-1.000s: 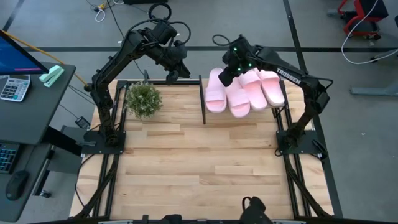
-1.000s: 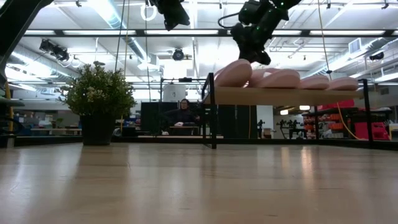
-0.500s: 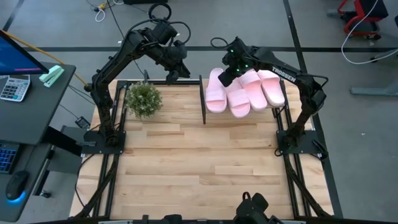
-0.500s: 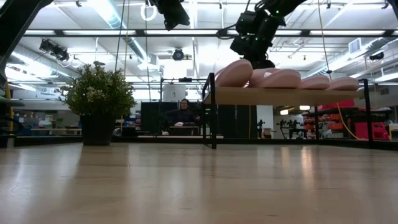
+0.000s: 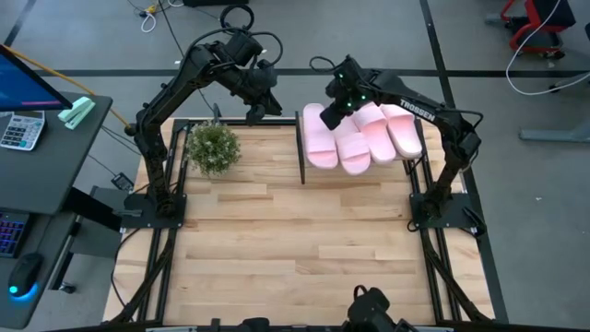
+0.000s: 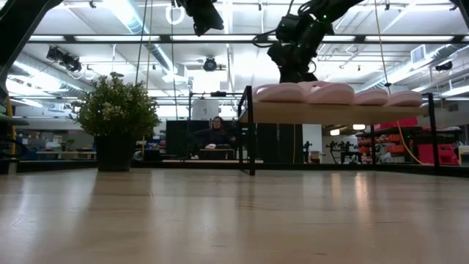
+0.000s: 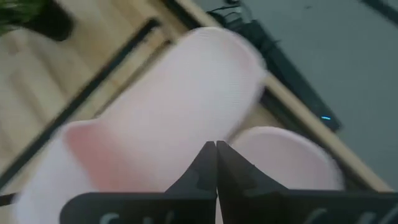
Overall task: Pick and place slides into the shelf
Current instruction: Adjust the slides on the shelf
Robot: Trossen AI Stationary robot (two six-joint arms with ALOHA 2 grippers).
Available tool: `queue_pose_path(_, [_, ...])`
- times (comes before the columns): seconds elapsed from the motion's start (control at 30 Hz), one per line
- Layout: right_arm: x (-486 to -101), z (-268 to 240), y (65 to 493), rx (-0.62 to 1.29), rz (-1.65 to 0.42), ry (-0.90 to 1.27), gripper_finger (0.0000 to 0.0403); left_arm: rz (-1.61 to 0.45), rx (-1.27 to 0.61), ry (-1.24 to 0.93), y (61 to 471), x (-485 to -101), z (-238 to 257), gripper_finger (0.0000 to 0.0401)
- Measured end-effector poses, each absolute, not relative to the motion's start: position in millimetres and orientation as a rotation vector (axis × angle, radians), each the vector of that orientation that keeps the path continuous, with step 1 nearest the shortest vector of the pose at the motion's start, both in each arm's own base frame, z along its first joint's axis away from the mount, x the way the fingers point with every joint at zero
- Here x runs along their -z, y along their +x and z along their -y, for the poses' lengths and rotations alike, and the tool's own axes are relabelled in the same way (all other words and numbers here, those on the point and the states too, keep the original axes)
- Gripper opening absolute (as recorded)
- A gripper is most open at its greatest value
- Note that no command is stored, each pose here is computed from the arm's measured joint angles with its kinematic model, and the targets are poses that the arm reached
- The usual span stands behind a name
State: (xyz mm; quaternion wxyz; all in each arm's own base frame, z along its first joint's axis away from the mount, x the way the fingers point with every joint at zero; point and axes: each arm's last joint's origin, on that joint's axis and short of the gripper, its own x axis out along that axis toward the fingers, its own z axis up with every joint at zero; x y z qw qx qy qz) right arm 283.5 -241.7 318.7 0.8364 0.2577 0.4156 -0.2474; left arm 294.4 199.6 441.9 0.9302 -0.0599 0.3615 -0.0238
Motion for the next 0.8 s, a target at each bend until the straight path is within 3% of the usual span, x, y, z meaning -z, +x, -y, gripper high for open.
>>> queue_pose_path(0.17, [-326,241,279,0.606,-0.875,0.507,0.0005,-0.74,0.049,-0.123,294,-442,-200,0.0088])
queue_pose_path(0.33, [-353,223,264,0.558,-0.83,0.437,0.0013,-0.772,0.066,-0.131,293,-440,-196,0.0084])
queue_pose_path(0.63, [-402,136,227,0.321,-0.938,0.165,0.0003,-0.793,0.2,-0.106,298,-437,-178,0.0009])
queue_pose_path(0.8, [-410,102,213,0.328,-0.897,0.186,0.0002,-0.718,0.291,-0.084,314,-441,-159,0.0005])
